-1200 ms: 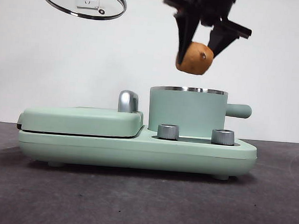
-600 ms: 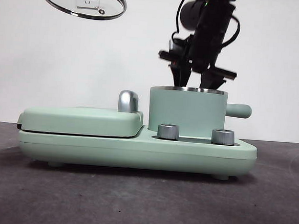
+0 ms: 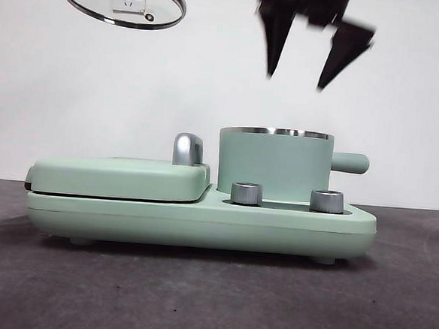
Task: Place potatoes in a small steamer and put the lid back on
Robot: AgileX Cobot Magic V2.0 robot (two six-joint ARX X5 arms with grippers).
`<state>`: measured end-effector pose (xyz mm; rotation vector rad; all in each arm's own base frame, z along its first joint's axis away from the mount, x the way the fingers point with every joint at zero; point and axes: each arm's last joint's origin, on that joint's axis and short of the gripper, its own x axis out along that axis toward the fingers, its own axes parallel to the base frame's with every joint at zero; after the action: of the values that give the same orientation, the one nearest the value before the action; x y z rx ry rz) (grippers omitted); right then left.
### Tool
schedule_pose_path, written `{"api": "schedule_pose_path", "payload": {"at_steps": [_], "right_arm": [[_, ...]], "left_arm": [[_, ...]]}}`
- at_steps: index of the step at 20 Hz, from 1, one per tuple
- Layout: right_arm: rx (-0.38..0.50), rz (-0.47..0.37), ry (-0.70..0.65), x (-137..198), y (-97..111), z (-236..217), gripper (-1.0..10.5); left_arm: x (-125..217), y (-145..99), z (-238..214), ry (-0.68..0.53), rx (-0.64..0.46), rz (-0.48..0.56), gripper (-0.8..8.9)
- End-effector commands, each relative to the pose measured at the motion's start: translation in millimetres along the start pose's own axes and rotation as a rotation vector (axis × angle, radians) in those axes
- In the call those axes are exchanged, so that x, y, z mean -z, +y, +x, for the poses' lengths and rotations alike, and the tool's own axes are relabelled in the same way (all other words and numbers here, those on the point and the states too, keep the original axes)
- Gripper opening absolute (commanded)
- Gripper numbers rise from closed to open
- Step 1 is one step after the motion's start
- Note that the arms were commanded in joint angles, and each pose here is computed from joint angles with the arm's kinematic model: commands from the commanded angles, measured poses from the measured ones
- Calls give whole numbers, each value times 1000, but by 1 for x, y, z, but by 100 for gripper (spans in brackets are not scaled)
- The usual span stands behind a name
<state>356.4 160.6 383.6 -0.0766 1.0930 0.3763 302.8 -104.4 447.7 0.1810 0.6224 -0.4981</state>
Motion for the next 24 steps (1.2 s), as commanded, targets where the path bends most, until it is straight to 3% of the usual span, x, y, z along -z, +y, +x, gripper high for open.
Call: {"api": "schedule_pose_path", "payload": {"at_steps": [1,6,11,17,24], "right_arm": [[7,-50,48,30,0,-35,450],[59,-56,47,114,-8,-86,450],[11,-61,-120,166,-10,-104,450],[-49,25,-335,220,-17,-109,450],[-68,87,-402,283,-27,-89,450]], "left_arm": [[-9,-2,-13,-69,-5,-4,21],[-11,-7,-12,-83,8,0,21],[-12,-19,-5,-79,42,13,21],[-11,-47,34,-9,124,58,21],[-13,-90,102,-26,213,114,21]]}}
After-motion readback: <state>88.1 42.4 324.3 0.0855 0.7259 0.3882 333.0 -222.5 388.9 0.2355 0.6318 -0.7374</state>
